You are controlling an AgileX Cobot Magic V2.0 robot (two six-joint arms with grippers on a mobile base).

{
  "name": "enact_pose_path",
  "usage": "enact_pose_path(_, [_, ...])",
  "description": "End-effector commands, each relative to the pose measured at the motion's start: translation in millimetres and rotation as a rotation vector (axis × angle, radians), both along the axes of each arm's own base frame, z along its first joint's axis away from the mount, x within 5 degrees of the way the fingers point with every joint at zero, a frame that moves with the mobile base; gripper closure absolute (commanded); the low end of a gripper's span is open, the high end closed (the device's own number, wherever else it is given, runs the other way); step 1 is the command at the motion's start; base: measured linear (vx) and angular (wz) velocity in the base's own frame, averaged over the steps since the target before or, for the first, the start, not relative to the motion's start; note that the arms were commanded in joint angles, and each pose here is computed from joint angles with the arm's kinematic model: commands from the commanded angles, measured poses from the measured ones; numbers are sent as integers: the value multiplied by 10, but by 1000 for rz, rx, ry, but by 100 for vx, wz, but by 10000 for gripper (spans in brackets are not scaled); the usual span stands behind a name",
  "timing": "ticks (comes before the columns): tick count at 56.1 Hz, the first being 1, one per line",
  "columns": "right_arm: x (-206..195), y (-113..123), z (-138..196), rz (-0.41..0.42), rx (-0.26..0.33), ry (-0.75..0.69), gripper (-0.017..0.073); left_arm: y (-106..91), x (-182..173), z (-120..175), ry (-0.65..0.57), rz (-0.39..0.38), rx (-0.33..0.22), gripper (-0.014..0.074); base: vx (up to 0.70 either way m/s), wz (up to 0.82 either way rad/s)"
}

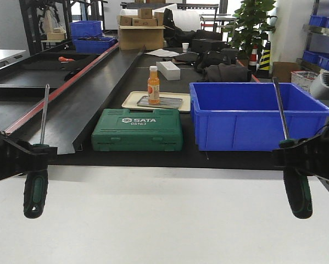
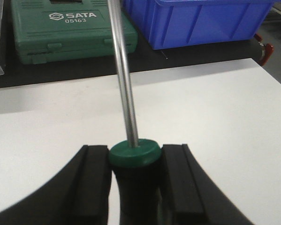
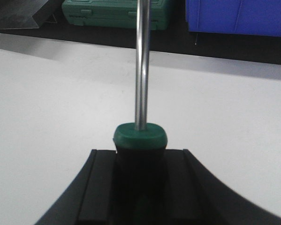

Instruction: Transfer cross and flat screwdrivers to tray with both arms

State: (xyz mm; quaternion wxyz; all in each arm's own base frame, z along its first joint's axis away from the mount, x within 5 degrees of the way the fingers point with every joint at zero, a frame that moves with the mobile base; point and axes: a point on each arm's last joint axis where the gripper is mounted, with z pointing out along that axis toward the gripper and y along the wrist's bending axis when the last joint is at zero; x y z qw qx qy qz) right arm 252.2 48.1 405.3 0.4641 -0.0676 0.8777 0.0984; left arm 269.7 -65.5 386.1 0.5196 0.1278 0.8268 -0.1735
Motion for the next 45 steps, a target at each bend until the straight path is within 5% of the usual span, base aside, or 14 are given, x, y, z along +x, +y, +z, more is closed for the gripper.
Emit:
enact_pose_path(1, [-43, -11, 251, -10, 32, -139, 568, 11, -50, 212, -97, 33, -49, 594, -20, 0])
enact_pose_path(45, [-43, -11, 251, -10, 32, -139, 568, 9, -52, 210, -94, 31, -48, 594, -23, -21])
